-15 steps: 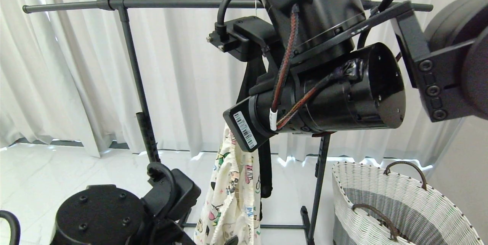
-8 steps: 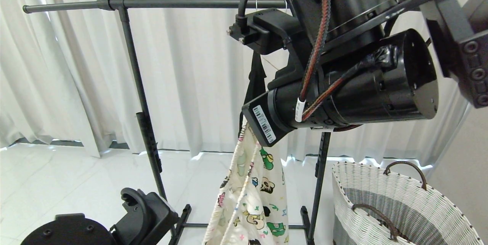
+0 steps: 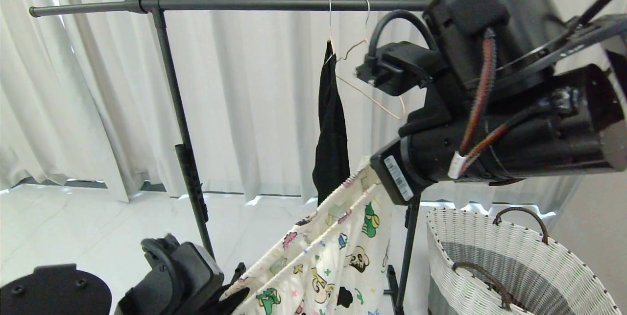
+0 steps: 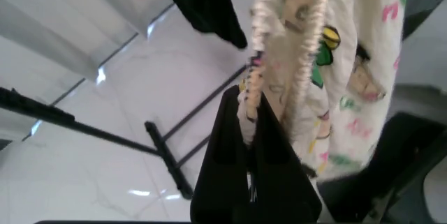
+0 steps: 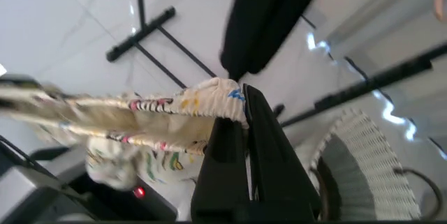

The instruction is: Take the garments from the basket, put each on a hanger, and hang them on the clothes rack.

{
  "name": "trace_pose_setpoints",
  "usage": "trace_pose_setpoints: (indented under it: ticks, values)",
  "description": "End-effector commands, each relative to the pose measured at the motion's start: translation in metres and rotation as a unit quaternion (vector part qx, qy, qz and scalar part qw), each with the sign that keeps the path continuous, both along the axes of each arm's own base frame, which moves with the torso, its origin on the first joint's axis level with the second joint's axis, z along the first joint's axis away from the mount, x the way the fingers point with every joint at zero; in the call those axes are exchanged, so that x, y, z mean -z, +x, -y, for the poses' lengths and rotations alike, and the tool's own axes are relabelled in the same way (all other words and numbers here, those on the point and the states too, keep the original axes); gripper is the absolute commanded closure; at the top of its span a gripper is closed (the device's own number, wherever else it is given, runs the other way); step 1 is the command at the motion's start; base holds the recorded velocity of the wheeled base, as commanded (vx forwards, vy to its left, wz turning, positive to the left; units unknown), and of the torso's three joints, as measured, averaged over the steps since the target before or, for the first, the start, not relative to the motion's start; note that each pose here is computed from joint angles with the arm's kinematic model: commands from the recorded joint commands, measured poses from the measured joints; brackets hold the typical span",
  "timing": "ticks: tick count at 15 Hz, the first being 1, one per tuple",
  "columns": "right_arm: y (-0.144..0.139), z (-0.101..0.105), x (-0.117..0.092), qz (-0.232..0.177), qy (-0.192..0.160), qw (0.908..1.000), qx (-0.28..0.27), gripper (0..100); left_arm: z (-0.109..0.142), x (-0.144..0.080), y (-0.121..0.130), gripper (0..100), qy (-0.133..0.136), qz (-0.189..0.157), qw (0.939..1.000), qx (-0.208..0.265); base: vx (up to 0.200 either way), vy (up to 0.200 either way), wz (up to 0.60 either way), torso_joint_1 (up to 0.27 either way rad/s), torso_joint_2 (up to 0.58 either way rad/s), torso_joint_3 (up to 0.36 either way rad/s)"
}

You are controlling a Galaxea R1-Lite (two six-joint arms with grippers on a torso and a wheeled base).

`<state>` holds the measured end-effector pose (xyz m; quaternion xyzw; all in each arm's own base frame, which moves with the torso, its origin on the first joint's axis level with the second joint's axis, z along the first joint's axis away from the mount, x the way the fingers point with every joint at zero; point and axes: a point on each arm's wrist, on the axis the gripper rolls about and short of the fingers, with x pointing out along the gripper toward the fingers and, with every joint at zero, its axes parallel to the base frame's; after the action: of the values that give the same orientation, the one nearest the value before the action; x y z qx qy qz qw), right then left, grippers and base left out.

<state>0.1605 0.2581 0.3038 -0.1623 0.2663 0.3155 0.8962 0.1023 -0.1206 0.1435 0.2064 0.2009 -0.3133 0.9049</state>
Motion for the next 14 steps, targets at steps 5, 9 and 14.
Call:
trace_pose_setpoints:
  ticks: [5, 9, 14]
  values:
    - [-0.016, 0.103, -0.021, 0.045, -0.007, 0.9974, 0.055, 100, 0.046, -0.097, 0.043, 100, -0.071, -0.018, 0.9969, -0.029, 0.0, 0.0, 0.0, 0.0, 0.0, 0.0]
    - [-0.009, 0.123, -0.052, 0.072, -0.001, 0.9963, 0.046, 100, 0.056, -0.152, 0.048, 100, -0.085, -0.05, 0.9951, 0.005, 0.0, 0.0, 0.0, 0.0, 0.0, 0.0]
    - [-0.027, 0.14, -0.065, 0.078, 0.032, 0.996, 0.028, 100, 0.048, -0.169, 0.041, 100, -0.086, -0.071, 0.9926, 0.049, 0.0, 0.0, 0.0, 0.0, 0.0, 0.0]
